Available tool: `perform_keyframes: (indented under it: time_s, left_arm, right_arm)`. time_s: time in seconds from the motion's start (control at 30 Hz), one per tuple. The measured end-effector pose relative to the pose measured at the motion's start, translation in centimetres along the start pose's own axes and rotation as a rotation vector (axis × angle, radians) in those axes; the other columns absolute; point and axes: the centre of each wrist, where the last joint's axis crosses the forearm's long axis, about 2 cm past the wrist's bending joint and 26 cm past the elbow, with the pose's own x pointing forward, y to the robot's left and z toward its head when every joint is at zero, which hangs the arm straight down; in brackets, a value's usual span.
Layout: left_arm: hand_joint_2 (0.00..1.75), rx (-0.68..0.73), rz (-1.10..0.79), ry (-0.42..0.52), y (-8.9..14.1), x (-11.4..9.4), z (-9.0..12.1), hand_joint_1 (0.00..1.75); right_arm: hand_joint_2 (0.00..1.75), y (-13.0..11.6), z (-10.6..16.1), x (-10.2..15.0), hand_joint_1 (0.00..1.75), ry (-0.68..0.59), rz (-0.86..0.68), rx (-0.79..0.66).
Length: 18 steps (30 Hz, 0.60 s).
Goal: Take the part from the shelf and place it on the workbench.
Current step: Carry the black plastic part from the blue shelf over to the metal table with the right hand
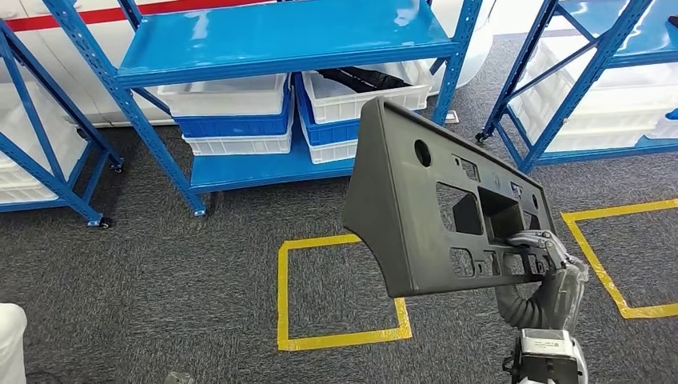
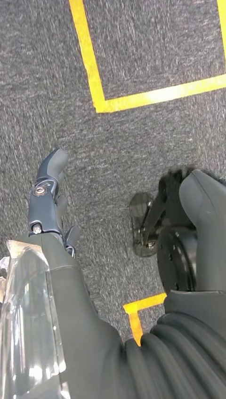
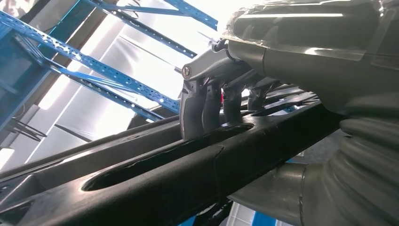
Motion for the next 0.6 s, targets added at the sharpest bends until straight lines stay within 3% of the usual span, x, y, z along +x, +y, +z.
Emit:
perform_keyframes:
  time_s: [0.6]
  left_arm:
    - [1.75, -0.013, -0.023, -0.004, 0.36, -0.02, 0.09, 0.00]
  right_arm:
    - [1.75, -0.39, 0.44, -0.08, 1.75, 0.009, 0.035, -0.011]
